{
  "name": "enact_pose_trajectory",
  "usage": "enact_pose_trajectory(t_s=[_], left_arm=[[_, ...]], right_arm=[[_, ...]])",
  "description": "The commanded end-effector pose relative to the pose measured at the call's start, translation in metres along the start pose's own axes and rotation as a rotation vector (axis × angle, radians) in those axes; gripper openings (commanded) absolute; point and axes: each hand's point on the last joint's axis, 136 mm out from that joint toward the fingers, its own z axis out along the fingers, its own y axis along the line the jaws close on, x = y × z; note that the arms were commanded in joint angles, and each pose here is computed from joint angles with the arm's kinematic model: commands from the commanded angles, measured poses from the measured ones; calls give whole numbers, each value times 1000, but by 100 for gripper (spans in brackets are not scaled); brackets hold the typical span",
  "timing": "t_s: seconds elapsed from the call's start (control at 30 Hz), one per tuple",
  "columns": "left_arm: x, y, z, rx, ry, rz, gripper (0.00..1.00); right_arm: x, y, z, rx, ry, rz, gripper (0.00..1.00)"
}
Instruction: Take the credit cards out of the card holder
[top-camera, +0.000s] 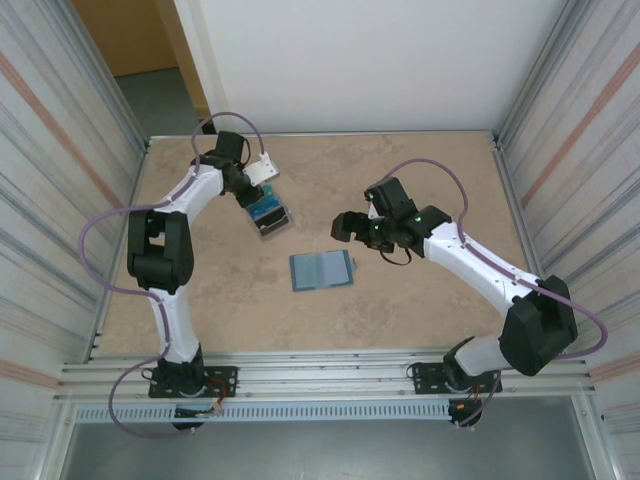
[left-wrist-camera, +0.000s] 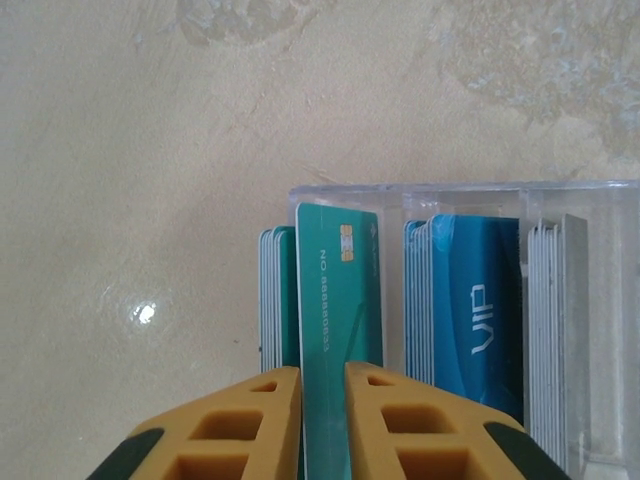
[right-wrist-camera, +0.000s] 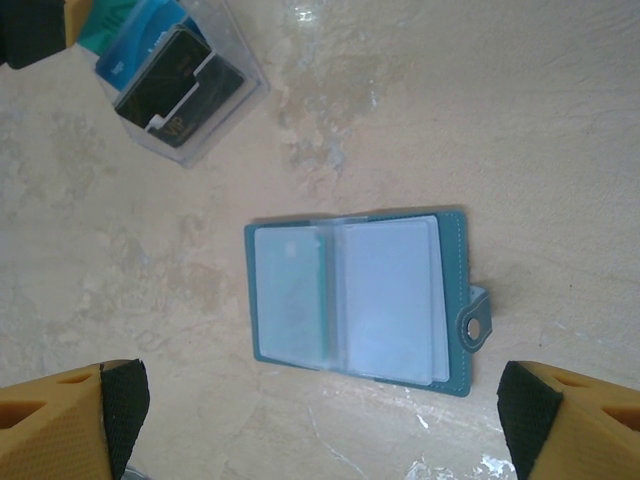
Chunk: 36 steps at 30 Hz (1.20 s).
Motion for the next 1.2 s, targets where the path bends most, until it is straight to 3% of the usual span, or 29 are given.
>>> enact_pose_trajectory(t_s=[0.0,0.1,0.2,0.3,0.4,0.5,0.6,0.7,0.9,1.17], left_arm=[[-12,17,-24,-71,-38,-6,19],[-18,21,-37,-101,-67,-27,21],[-26,26,-55,-144,-110,-62,30],[-31,25,-75,-174,-161,-122,46],[-34,24,-98,-220,-226,-213,64],[-33,20,-121,-266,-288,-350,77],[-19,17,-137,-383,-286,-520,98],[-4,0,-146,-459,-275,-638,99],[23,-47,-147,-418,-306,-810,99],[96,-83,-137,-488,-170,-982,99]], right_arm=[[-4,8,0,8,-13,-48,90],[1,10,3,51,-2,-98,86],[7,13,7,119,8,-173,82],[17,17,14,178,32,-247,77],[31,23,27,216,70,-311,64],[45,30,41,250,107,-374,59],[61,34,59,284,160,-432,52],[75,35,77,318,209,-478,51],[93,32,105,373,280,-535,51],[99,32,126,389,310,-545,54]])
